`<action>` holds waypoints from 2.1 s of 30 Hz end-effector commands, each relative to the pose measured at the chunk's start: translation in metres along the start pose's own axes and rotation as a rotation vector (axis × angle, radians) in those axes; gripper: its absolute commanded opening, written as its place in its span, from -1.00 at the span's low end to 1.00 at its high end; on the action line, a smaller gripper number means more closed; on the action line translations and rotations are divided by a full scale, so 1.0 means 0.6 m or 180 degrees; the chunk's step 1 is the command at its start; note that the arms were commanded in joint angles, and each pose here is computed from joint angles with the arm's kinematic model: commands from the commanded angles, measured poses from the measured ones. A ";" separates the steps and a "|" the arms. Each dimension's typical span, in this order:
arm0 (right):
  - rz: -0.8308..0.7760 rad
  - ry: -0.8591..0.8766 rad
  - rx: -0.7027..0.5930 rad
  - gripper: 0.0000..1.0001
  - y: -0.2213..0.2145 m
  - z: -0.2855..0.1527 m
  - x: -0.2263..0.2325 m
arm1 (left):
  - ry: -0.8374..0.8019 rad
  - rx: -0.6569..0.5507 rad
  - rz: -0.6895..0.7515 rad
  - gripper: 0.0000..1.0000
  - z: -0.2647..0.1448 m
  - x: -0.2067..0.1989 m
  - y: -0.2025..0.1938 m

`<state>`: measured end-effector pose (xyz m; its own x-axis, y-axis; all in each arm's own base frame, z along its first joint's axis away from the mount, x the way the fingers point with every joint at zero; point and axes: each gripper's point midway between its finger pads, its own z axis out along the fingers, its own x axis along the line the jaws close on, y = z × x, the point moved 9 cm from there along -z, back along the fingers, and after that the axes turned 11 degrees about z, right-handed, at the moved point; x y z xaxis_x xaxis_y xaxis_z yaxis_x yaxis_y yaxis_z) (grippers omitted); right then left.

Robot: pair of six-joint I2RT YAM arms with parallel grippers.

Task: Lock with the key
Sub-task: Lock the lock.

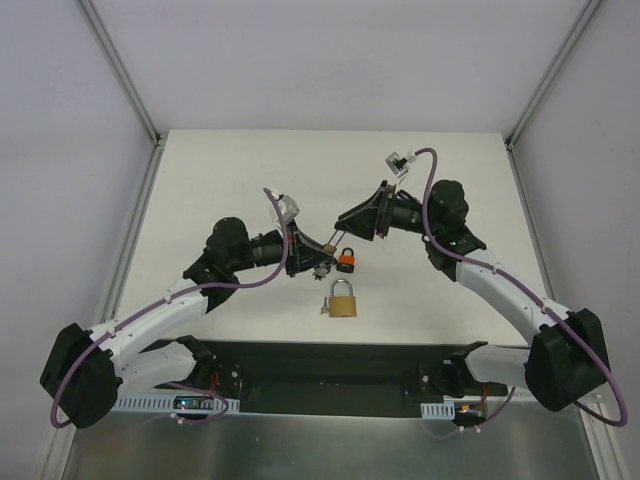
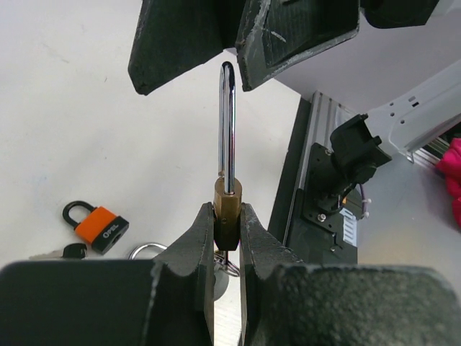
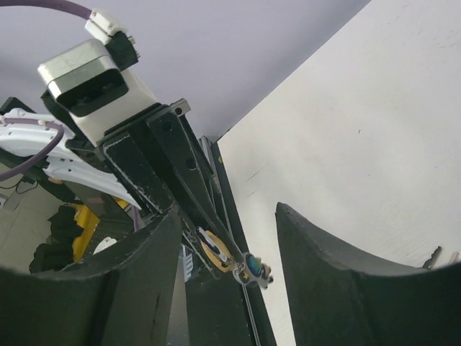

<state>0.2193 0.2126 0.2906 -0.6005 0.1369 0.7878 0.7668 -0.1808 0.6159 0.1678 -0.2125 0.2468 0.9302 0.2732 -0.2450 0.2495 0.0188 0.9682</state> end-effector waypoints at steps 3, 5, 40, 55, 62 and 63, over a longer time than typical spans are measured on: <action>-0.0455 0.0389 -0.0016 -0.02 0.005 -0.030 0.065 | -0.0401 -0.0448 0.0258 -1.00 0.003 -0.014 0.049; -0.0501 0.0429 -0.0010 -0.09 0.002 -0.035 0.073 | -0.0488 -0.0446 0.0259 -1.00 0.007 -0.014 0.051; -0.0450 0.0472 -0.0049 -0.99 -0.010 -0.025 0.058 | -0.0925 -0.0669 0.0355 -1.00 0.016 -0.030 0.086; -0.0464 0.0502 -0.0042 -0.99 -0.022 -0.021 0.051 | -0.1304 -0.0811 0.0371 -1.00 0.009 -0.051 0.108; -0.0472 0.0520 -0.0020 -0.99 -0.028 -0.019 0.052 | -0.1370 -0.0930 0.0387 -1.00 0.004 -0.059 0.119; -0.0467 0.0520 -0.0020 -0.99 -0.029 -0.019 0.053 | -0.1353 -0.0949 0.0384 -1.00 0.004 -0.058 0.120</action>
<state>0.1873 0.2052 0.3148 -0.7470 -0.0036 0.6648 0.6525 -0.1953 0.7322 0.1662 -0.2259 0.2760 0.9459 -0.0228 -0.3237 0.3234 0.1454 0.9350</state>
